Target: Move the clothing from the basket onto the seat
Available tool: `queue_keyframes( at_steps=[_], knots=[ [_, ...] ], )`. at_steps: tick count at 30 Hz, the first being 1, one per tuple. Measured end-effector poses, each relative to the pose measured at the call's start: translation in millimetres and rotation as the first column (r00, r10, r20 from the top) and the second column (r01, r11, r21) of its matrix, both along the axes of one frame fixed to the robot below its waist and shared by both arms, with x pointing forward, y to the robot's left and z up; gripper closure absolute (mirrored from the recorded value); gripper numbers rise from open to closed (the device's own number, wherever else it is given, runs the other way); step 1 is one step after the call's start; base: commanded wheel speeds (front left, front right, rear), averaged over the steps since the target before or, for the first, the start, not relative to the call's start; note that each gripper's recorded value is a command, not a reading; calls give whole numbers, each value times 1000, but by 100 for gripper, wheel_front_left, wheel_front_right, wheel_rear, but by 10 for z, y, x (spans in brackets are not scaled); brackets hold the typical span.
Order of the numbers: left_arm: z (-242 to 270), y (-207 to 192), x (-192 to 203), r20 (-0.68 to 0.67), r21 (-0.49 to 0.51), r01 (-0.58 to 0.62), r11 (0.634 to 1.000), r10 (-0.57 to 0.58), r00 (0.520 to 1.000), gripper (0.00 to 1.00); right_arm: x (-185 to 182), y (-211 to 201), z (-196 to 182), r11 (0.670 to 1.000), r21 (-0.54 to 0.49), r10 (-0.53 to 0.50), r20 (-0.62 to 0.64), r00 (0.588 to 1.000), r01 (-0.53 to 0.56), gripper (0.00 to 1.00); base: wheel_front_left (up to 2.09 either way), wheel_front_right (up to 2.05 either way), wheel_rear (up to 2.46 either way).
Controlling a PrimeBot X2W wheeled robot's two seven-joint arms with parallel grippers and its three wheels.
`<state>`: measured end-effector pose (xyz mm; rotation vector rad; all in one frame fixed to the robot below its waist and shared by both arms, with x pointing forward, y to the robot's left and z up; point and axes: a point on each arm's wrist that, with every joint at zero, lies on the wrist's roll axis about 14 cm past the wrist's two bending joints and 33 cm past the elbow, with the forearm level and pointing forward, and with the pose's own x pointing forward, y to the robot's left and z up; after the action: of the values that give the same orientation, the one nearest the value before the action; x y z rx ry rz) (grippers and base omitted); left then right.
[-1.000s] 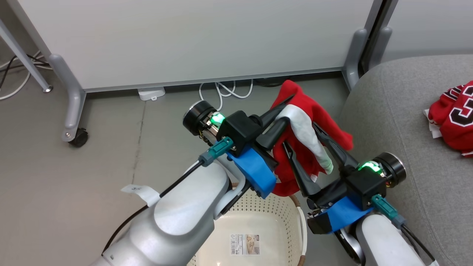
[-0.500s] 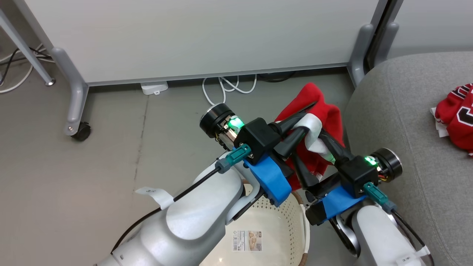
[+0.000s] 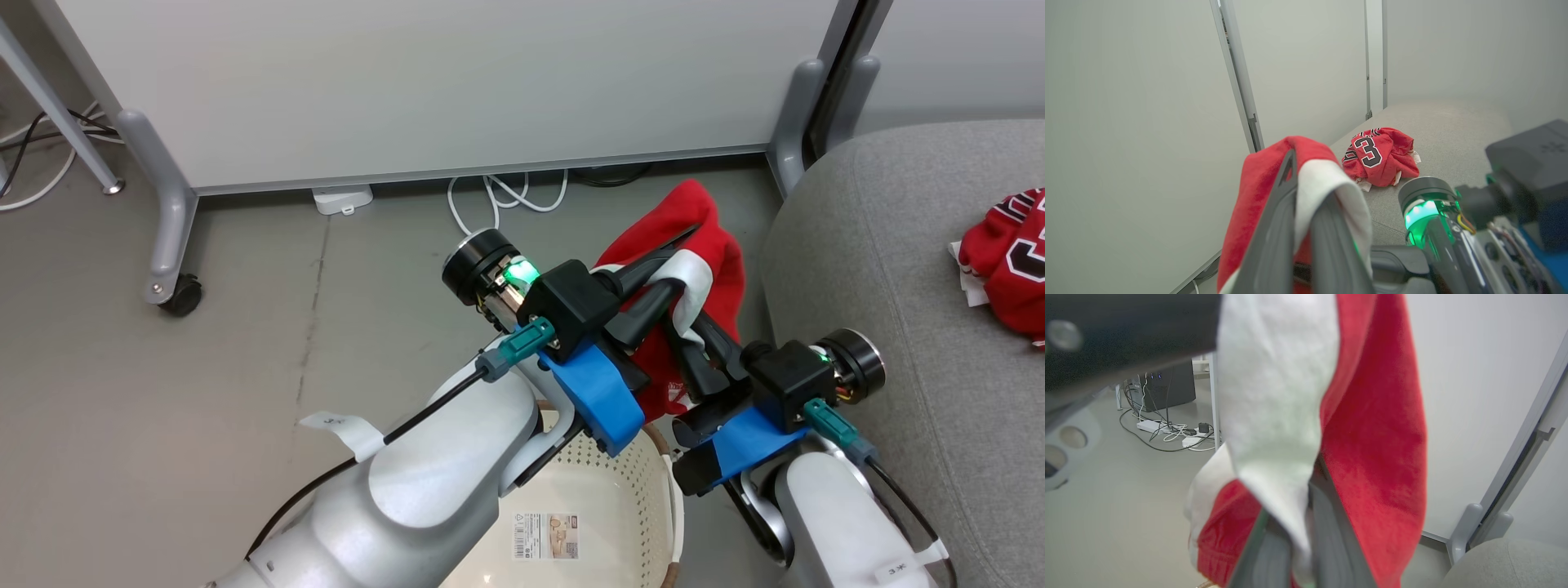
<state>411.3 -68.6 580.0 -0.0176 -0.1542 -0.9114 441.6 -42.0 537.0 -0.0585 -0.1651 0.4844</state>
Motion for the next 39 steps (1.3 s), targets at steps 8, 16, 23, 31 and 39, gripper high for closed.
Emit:
queue_keyframes(
  at_steps=[8,16,23,31,39],
  knots=[
    [-14,3,-2,-1,4,-1,1000,1,1000,100,-16,-5,5,1000,12,-2,-3,1000,2,100,0,0,0],
    [-36,30,19,-1,10,-16,1000,16,1000,71,-25,1,21,1000,24,0,-2,1000,0,100,0,0,0],
    [-48,43,41,-1,11,-24,1000,24,1000,0,-15,4,26,999,32,1,-1,1000,0,100,0,0,0],
    [-151,129,89,-16,31,-45,999,46,999,0,50,-119,120,997,74,-39,15,999,38,100,0,0,0],
    [-228,127,95,-30,35,-47,998,48,998,0,110,-396,191,990,86,-115,35,993,111,100,0,0,0]
  ],
)
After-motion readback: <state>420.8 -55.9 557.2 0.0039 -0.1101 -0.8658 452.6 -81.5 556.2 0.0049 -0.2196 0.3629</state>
